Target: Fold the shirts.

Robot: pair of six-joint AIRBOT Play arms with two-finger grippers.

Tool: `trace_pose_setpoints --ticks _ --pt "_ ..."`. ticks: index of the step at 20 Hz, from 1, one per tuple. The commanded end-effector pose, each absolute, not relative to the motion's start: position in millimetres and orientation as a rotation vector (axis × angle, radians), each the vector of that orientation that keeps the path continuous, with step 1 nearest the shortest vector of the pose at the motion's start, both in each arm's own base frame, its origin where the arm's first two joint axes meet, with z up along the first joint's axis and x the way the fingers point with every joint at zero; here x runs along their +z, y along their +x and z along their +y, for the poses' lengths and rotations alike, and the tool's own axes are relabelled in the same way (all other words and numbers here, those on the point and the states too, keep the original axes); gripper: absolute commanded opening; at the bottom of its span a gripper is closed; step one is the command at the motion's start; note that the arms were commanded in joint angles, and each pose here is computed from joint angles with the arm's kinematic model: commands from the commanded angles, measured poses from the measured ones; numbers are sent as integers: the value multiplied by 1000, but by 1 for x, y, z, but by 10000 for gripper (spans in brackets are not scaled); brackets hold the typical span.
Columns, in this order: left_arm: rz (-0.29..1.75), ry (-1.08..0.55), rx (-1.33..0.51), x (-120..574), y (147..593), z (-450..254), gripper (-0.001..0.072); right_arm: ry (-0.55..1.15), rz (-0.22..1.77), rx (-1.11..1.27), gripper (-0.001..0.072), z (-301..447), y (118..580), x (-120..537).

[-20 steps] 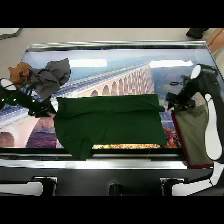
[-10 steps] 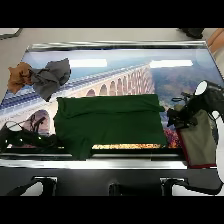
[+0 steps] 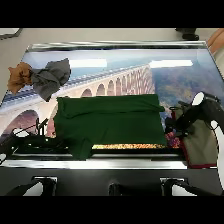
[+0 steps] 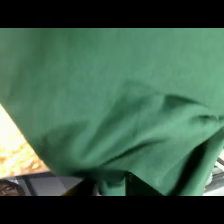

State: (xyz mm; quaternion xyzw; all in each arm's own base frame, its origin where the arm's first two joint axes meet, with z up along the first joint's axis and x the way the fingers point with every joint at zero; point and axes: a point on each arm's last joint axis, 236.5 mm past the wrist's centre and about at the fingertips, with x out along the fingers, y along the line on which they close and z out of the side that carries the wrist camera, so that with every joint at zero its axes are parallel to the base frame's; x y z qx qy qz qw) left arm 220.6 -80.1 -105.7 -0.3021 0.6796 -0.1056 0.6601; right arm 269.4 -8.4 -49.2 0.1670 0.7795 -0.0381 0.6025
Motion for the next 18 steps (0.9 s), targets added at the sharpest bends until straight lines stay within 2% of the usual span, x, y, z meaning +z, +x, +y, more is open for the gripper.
trace_pose_setpoints --ticks 1,2,3,12,15,16,17,18 --pt "1540 -679 -229 -111 221 -83 139 384 1801 -86 500 -7 261 -67" --pt "1548 -674 -244 -109 219 -84 52 391 1795 -88 500 -6 260 -73" --pt "1553 -668 -258 -108 217 -85 38 405 1785 -85 500 -3 260 -78" --pt "1565 -656 -288 -107 213 -87 38 468 1785 -84 503 6 266 -107" --pt "1556 -649 -291 -105 215 -87 38 520 1816 -68 479 16 264 -115" --pt "1549 -646 -296 -102 219 -86 38 536 1822 -63 297 19 264 -115" --pt "1547 -641 -312 -96 222 -87 38 552 1832 -54 34 23 262 -113" --pt "1532 -623 -338 -86 228 -87 38 565 1839 -45 33 26 261 -111"
